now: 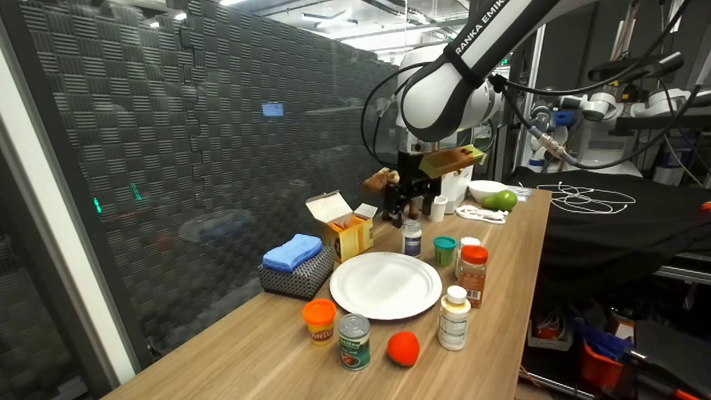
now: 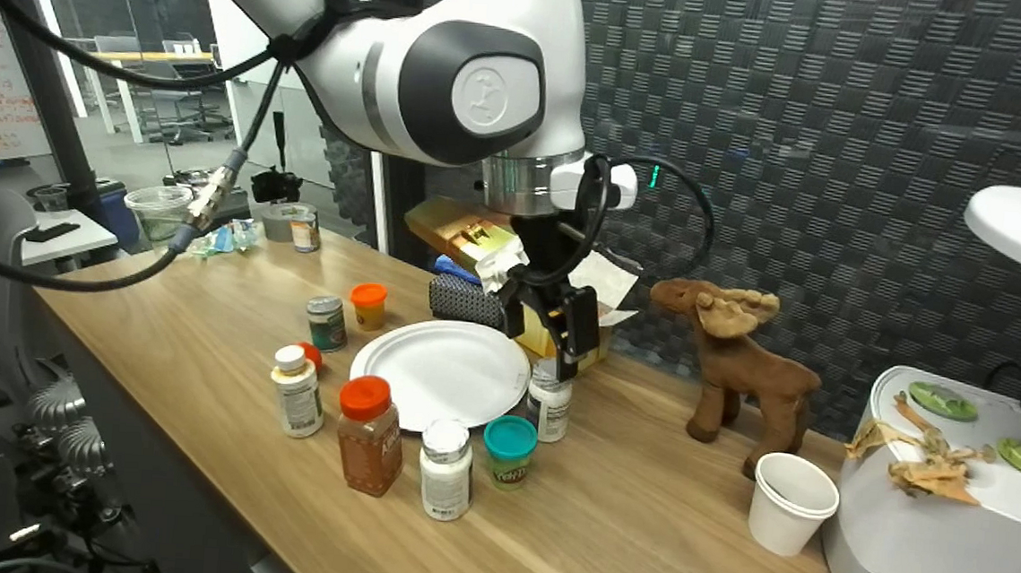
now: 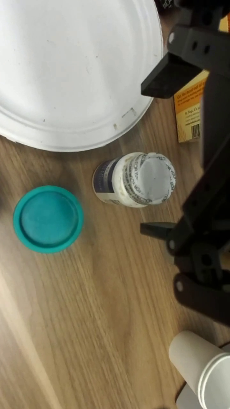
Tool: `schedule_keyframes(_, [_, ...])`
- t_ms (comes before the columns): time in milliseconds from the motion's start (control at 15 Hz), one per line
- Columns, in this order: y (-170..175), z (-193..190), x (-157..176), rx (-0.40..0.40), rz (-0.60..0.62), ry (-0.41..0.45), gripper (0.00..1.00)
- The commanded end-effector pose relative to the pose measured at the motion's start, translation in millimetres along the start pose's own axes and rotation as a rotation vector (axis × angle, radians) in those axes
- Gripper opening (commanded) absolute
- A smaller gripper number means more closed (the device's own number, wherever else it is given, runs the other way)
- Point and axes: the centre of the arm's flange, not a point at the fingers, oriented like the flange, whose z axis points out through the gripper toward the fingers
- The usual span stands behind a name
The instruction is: Pick up the objects from the countertop and put them on the white plate.
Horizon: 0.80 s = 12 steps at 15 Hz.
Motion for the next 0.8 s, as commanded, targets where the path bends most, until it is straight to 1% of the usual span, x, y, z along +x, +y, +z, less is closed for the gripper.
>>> schedule_keyframes(0, [7, 2, 13, 0.005, 0.033, -0.02, 1.0])
schedule_keyframes(267, [13, 10, 15, 0.028, 0.053, -0.044, 1.0])
schedule_keyframes(400, [13, 13, 17, 0.055, 0.058, -0.057, 0.94])
schedule_keyframes(467, [12, 14, 19, 0.073, 0.064, -0.063, 0.86])
schedule_keyframes(600, [9, 16, 24, 0.094, 0.068, -0.053, 0.58])
schedule_keyframes(733, [8, 16, 28, 0.088, 0.07, -0.044, 0.43])
